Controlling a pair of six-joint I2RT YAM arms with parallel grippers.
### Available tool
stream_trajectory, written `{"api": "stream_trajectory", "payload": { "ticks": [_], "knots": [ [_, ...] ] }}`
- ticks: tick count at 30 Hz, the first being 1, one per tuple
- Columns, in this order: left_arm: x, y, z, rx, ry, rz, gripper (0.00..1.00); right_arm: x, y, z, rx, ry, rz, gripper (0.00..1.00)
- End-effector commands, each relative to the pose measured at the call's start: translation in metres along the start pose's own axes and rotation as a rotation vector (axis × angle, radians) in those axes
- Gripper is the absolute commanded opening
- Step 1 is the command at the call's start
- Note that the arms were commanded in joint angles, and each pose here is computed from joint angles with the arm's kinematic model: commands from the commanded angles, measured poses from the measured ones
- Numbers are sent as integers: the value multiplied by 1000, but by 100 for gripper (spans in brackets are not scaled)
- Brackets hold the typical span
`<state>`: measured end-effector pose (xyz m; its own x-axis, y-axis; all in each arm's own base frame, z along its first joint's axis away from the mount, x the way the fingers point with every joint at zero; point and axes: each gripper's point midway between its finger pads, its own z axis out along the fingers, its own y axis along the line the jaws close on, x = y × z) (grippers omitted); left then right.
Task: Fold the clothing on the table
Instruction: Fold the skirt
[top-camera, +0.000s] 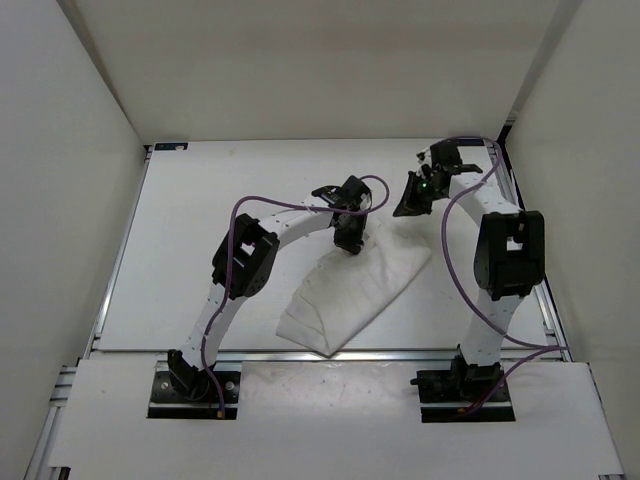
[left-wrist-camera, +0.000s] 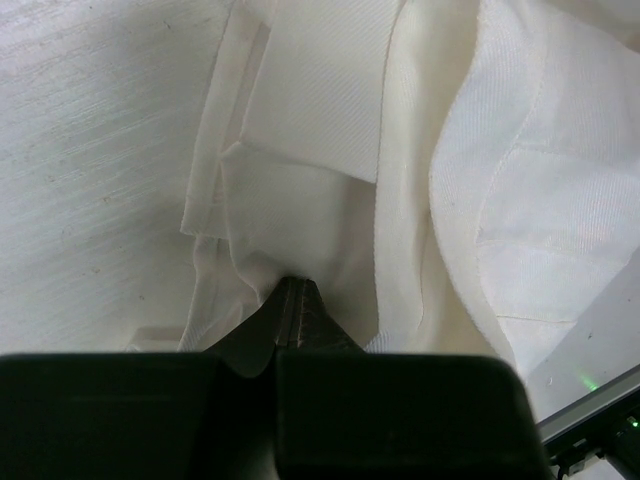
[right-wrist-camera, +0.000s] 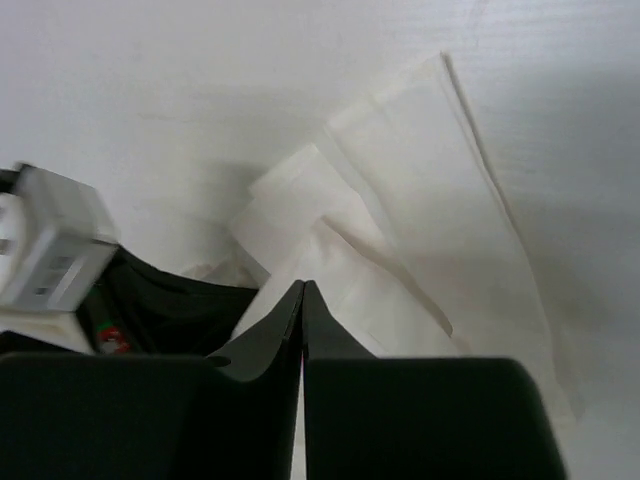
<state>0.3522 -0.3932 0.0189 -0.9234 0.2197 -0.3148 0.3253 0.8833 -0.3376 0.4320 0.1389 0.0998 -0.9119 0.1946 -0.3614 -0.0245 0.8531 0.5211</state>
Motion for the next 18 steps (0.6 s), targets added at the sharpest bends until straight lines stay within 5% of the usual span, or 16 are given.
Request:
{"api": "stream_trajectory", "payload": {
  "ticks": [1, 10, 11, 13, 15, 18],
  "knots": [
    [11, 17, -8, -57, 41, -7, 0, 45, -17, 18, 64, 131, 8, 0],
    [-16, 16, -35, 17, -18, -16, 0, 82, -31, 58, 109, 296, 53, 0],
    [-27, 14, -49, 43, -62, -18, 5, 79, -30, 58, 116, 288, 43, 1],
    [-43, 16, -74, 114, -120, -49, 37, 85, -30, 64, 121, 307, 39, 0],
    [-52, 24, -99, 160, -180, -88, 50, 87, -33, 66, 131, 315, 53, 0],
    [-58, 52, -157, 154, -295, -158, 54, 98, -41, 68, 166, 350, 65, 0]
  ]
}}
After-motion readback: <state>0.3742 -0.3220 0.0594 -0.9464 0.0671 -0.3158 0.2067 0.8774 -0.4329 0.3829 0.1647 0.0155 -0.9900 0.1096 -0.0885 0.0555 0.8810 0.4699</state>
